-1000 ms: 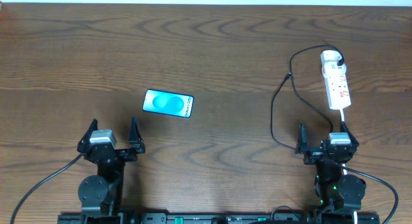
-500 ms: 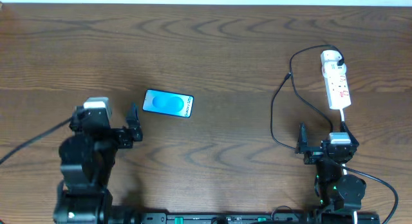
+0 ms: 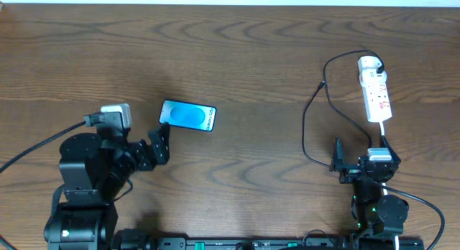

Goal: Plug charger to phone and switch on socket
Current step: 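Move the left gripper over the blue phone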

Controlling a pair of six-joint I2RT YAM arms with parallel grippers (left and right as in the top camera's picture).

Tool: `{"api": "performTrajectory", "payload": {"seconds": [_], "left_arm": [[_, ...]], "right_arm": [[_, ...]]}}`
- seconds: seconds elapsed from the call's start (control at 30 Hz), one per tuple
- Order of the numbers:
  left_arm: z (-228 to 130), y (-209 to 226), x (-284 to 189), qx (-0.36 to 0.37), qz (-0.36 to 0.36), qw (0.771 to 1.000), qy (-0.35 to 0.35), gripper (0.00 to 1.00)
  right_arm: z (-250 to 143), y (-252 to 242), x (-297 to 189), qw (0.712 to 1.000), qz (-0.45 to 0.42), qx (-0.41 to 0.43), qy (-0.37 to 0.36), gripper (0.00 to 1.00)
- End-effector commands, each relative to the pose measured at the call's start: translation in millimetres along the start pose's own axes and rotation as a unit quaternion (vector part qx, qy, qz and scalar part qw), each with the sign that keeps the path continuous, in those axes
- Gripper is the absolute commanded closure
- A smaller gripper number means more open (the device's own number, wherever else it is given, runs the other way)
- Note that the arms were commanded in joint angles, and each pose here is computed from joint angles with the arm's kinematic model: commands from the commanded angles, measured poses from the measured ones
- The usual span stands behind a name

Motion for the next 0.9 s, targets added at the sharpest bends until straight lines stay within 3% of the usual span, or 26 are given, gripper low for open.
{"api": "performTrajectory", "payload": {"seconds": [0.0,0.17,0.33,0.5,0.67,0.87], "left_arm": [[-14.5,-8.5,-5.6,-0.022,-0.032,0.998,0.045,0.04],[-15.8,-10.9,-5.0,-0.036,-0.042,0.997,0.049,0.04],[-15.2,-3.6,9.4,-0.126,-0.019,0.989,0.075,0.04],[-3.5,3.3,37.1,-0.160,-0.002,0.979,0.126,0.04],[15.7,13.7,57.9,-0.217,0.057,0.964,0.142,0.04],[49.1,0.7,68.5,-0.241,0.143,0.956,0.091,0.04]], "right_arm": [[-0.3,-1.2,-0.3,1.000,-0.005,0.002,0.000,0.01],[-0.3,-1.2,-0.3,1.000,-0.005,0.002,0.000,0.01],[-0.2,-1.2,-0.3,1.000,-0.005,0.002,0.000,0.01],[-0.2,-1.2,-0.3,1.000,-0.005,0.002,0.000,0.01],[-0.2,-1.2,-0.3,1.000,-0.005,0.002,0.000,0.01],[-0.2,-1.2,-0.3,1.000,-0.005,0.002,0.000,0.01]]}}
Point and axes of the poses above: each gripper's point midway between its finger pads, its own x axis out along the fingers, its own y axis along the line the jaws close on, z = x × y, the point moved 5 cm from there along -x, back along the fingers, and after that the axes turned 6 degrees about x, right-handed, at the moved point
